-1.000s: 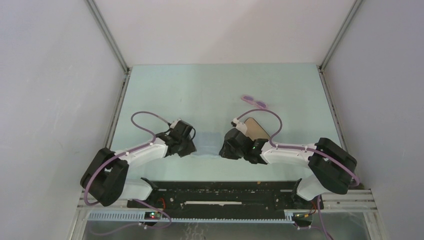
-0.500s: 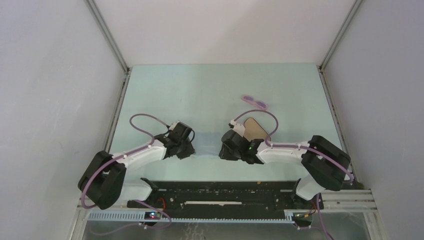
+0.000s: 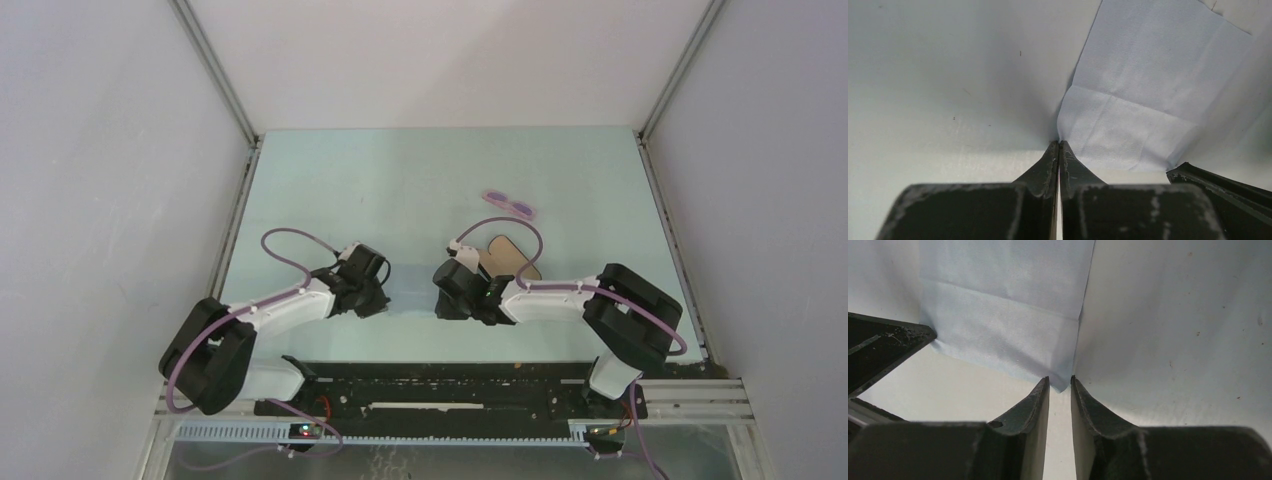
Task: Organize the sunglasses
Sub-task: Fold the glasses cleaning cloth at the center of the board.
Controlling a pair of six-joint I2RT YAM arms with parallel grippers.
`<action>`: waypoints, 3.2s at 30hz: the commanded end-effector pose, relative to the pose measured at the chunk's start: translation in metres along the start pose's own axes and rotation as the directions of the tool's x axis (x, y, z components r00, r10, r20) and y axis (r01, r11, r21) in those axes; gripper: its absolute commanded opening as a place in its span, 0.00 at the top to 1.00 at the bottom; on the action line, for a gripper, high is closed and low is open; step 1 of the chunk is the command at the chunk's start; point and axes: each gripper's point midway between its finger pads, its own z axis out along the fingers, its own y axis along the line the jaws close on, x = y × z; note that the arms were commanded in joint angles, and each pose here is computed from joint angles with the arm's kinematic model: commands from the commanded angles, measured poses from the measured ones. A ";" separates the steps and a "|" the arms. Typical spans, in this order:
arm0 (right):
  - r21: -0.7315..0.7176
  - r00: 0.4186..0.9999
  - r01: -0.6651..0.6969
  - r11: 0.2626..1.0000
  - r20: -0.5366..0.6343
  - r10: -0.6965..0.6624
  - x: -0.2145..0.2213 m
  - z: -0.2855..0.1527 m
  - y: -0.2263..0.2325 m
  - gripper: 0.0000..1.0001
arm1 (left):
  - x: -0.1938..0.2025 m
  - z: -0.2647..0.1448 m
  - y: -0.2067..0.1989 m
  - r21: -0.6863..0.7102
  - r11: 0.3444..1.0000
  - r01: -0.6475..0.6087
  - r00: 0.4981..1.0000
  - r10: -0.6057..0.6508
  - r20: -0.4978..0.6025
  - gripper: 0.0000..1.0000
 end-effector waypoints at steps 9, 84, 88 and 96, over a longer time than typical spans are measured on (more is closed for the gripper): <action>-0.033 1.000 0.018 0.999 0.015 -0.018 -0.007 -0.001 0.013 0.72 | 0.015 0.002 0.019 -0.061 0.998 0.000 0.999 -0.002 -0.040 1.00; 0.152 0.969 0.226 0.962 0.066 -0.238 -0.005 0.001 0.001 1.00 | 0.009 -0.008 0.021 -0.061 0.998 0.009 1.000 -0.009 0.000 1.00; 0.142 0.965 0.230 0.963 0.099 -0.245 -0.014 -0.010 0.006 1.00 | -0.001 -0.020 0.012 -0.034 0.999 0.008 1.000 -0.007 0.029 1.00; 0.108 0.963 0.208 0.972 0.150 -0.222 -0.034 -0.031 0.014 1.00 | -0.015 -0.043 -0.007 0.032 0.999 -0.001 0.998 -0.001 0.060 1.00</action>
